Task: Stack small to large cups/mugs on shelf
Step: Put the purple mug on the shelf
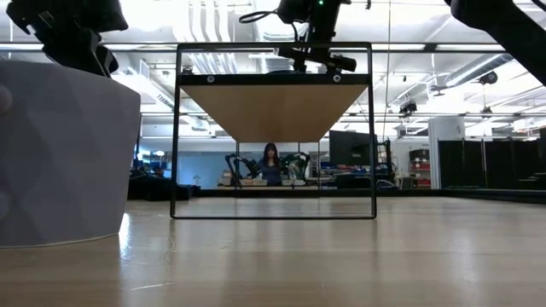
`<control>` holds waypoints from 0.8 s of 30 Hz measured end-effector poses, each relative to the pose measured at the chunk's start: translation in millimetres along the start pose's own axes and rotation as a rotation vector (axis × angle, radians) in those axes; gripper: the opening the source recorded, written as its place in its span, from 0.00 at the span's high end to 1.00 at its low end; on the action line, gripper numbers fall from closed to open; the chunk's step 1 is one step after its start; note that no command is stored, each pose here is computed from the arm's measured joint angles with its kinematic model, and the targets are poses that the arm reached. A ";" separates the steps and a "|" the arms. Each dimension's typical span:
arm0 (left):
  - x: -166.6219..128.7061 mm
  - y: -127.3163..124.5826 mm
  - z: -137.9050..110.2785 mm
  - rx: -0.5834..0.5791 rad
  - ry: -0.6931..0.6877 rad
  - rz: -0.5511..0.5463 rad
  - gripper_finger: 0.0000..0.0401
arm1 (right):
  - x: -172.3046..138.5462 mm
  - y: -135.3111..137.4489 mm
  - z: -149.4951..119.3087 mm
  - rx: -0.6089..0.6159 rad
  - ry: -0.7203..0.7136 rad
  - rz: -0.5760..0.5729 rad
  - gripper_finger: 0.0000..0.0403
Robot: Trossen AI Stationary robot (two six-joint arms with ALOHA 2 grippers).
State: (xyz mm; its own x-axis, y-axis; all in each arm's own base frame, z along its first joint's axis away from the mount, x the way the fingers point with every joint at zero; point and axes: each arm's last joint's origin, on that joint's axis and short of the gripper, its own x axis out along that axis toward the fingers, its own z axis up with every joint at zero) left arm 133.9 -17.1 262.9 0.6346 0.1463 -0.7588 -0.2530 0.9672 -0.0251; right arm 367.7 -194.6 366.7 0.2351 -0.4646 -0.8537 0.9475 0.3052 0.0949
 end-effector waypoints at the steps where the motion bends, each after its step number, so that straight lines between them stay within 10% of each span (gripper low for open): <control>1: 0.4 -0.3 0.4 0.002 0.002 0.001 0.75 | 0.0 0.0 0.0 0.000 0.000 0.000 0.58; 24: -4.8 1.6 -0.3 -0.004 -0.026 -0.005 0.75 | -33.2 33.9 -59.6 -0.084 0.125 0.005 0.59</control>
State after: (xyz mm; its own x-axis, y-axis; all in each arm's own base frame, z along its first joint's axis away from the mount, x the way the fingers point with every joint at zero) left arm 130.2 -16.3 266.4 0.6548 0.1471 -0.7413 -0.2526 0.9671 -0.0313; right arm 379.1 -119.3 367.8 0.2059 -0.3577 -0.9108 0.9237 0.3784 0.0602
